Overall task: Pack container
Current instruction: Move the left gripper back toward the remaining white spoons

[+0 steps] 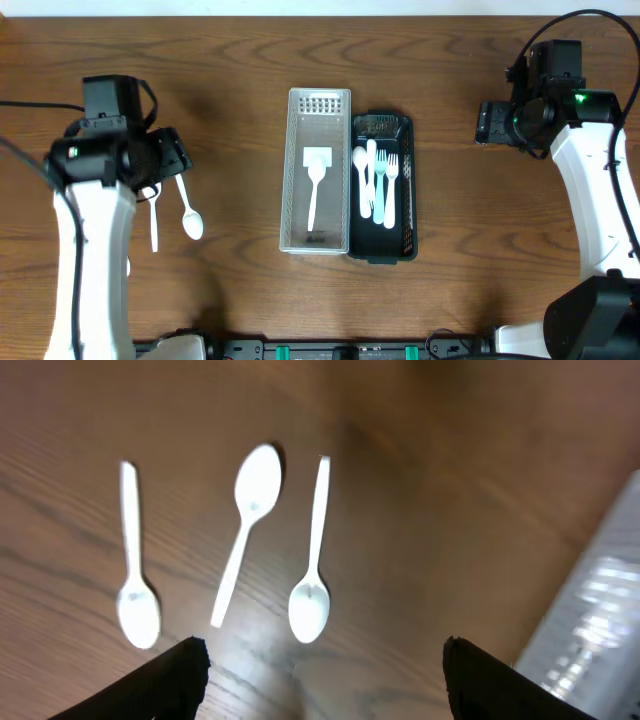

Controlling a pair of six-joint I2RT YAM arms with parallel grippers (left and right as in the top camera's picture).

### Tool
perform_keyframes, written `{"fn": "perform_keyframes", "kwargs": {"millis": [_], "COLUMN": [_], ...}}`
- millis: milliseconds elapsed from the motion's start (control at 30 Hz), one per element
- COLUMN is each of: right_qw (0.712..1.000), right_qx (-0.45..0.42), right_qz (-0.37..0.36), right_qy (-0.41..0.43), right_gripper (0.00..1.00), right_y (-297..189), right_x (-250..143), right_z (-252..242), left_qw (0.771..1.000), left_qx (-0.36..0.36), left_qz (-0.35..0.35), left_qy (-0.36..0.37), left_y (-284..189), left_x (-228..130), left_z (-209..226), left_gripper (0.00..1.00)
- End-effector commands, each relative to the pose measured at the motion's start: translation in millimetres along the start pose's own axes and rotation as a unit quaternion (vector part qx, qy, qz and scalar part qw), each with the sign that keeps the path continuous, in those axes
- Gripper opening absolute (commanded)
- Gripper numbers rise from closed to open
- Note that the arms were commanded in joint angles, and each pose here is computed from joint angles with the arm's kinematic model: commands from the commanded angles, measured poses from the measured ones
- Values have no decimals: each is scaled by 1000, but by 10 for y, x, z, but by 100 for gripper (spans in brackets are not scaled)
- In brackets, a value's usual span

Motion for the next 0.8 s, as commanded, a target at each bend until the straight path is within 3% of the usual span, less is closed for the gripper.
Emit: {"fn": "perform_keyframes", "kwargs": {"millis": [0,333,767], "right_qw": [1000,1000,1000], "right_qx": [3,3,3], "right_qz": [5,5,8], "right_qy": [-5,-5,-5], "right_gripper": [78,78,78], "right_y": [26,26,26], "right_x": [-5,-5,-15], "right_z": [-3,-3,-4], "left_qw": [997,983,970], "left_qx": [-9,-17,-2], "left_qz": [77,178,239], "left_qy": [9,41,41], "left_y": [476,1376,1864], "left_x": [4,30,-85], "left_z": [33,-71,-73], "left_gripper": [78,78,78]}}
Point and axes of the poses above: each gripper's point midway between its finger pads, its own y axis out along the fingers, its own z axis along the line the jaws close on, x = y × z, the point moved 10 cm from there along -y, back along the fingers
